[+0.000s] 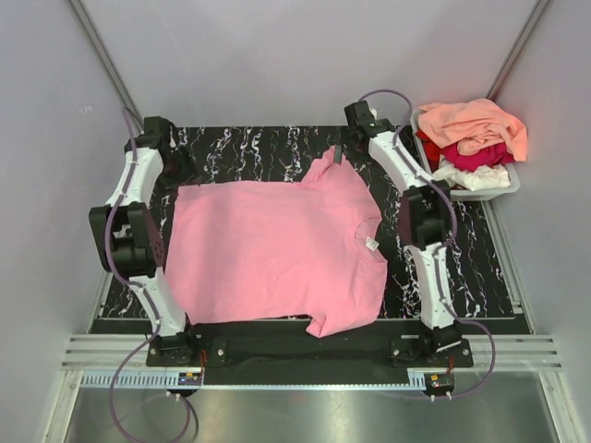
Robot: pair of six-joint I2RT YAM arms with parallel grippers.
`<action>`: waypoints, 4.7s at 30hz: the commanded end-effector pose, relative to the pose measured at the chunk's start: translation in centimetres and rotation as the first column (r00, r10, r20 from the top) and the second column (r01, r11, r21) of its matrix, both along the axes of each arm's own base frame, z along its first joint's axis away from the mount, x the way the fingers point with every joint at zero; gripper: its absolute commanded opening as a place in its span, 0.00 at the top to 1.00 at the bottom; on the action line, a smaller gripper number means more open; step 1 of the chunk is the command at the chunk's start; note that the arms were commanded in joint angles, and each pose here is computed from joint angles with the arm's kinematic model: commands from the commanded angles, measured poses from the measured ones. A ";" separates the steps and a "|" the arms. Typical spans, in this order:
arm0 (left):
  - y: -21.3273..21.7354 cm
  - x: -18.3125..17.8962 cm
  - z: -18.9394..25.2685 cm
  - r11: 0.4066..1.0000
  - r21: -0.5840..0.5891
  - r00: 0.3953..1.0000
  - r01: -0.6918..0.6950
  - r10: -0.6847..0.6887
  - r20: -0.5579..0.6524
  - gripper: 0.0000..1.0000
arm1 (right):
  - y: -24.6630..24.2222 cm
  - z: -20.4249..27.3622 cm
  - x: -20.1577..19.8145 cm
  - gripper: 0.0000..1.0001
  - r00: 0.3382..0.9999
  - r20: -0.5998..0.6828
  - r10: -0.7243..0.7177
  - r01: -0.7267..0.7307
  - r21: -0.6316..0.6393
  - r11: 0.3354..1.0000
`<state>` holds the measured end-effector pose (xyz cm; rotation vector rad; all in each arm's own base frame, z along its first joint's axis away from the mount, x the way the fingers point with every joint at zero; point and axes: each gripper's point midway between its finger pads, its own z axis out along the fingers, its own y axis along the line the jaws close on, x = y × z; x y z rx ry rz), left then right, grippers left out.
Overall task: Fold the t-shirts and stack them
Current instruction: Flatten the tshirt out
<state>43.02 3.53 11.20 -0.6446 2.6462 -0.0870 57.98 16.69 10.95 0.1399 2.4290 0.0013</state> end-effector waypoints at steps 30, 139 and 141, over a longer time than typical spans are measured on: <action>-6.9 -14.7 8.3 0.973 -0.007 0.908 0.230 -0.212 0.362 0.41 | 8.6 0.1 -3.6 0.69 0.971 -0.042 0.236 -0.197 0.422 0.885; -6.5 -0.5 12.6 0.988 -0.078 0.914 0.137 -0.095 0.394 0.28 | -5.0 13.7 -9.0 0.15 0.980 0.195 -0.036 -0.032 0.334 0.942; -6.6 -4.8 11.2 0.987 -0.076 0.922 0.144 -0.106 0.373 0.28 | -4.8 7.7 -15.3 0.16 0.992 0.006 -0.122 0.112 0.356 0.928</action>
